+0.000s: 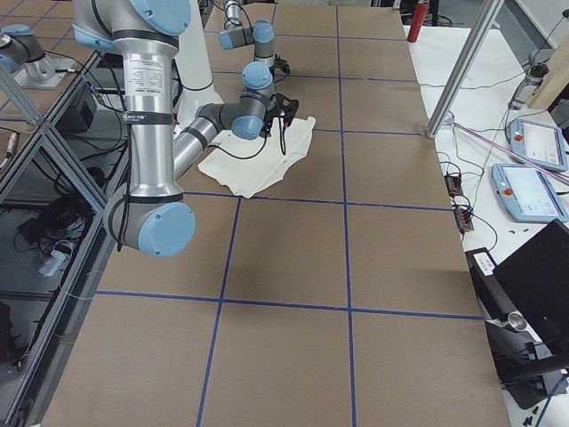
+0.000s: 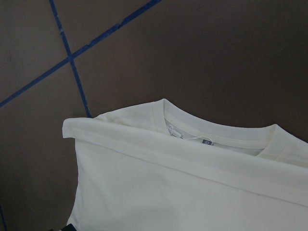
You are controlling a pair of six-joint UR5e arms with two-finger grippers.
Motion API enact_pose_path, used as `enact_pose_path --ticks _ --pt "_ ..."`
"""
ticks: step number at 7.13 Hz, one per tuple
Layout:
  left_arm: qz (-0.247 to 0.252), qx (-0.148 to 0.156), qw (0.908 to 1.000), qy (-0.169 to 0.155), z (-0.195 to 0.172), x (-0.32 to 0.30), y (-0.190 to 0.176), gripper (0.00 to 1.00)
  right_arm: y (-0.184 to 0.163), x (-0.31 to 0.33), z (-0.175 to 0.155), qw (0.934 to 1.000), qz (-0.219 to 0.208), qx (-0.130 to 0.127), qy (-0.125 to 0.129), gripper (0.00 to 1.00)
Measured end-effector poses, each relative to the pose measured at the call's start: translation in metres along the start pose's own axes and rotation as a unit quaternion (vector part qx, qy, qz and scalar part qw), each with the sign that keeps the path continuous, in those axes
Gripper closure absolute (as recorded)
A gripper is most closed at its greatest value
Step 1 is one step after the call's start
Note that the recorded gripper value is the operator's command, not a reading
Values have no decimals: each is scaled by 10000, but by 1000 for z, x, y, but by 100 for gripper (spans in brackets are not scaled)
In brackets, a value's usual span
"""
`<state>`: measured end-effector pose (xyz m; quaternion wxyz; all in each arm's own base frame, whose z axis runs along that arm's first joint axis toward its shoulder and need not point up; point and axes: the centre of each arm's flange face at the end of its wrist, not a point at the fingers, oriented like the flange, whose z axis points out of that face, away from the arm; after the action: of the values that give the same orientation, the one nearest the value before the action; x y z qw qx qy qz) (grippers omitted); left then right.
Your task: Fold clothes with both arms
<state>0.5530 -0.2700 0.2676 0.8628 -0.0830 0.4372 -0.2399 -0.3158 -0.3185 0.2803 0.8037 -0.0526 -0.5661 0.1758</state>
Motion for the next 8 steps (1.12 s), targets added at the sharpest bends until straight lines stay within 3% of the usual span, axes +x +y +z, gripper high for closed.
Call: enact_pose_path --ticks 2,4,7,8 --pt "-20 72 10000 2 2 1 -1 45 -7 -1 2 10000 7 51 0 0" --pt "-23 82 10000 2 3 1 -2 56 -8 -1 2 10000 1 62 2 0" --pt "-16 95 10000 -19 4 -1 -3 97 -10 0 3 10000 11 71 19 0" --pt "-2 99 9999 -26 5 -1 -3 100 -11 0 5 10000 19 74 33 0"
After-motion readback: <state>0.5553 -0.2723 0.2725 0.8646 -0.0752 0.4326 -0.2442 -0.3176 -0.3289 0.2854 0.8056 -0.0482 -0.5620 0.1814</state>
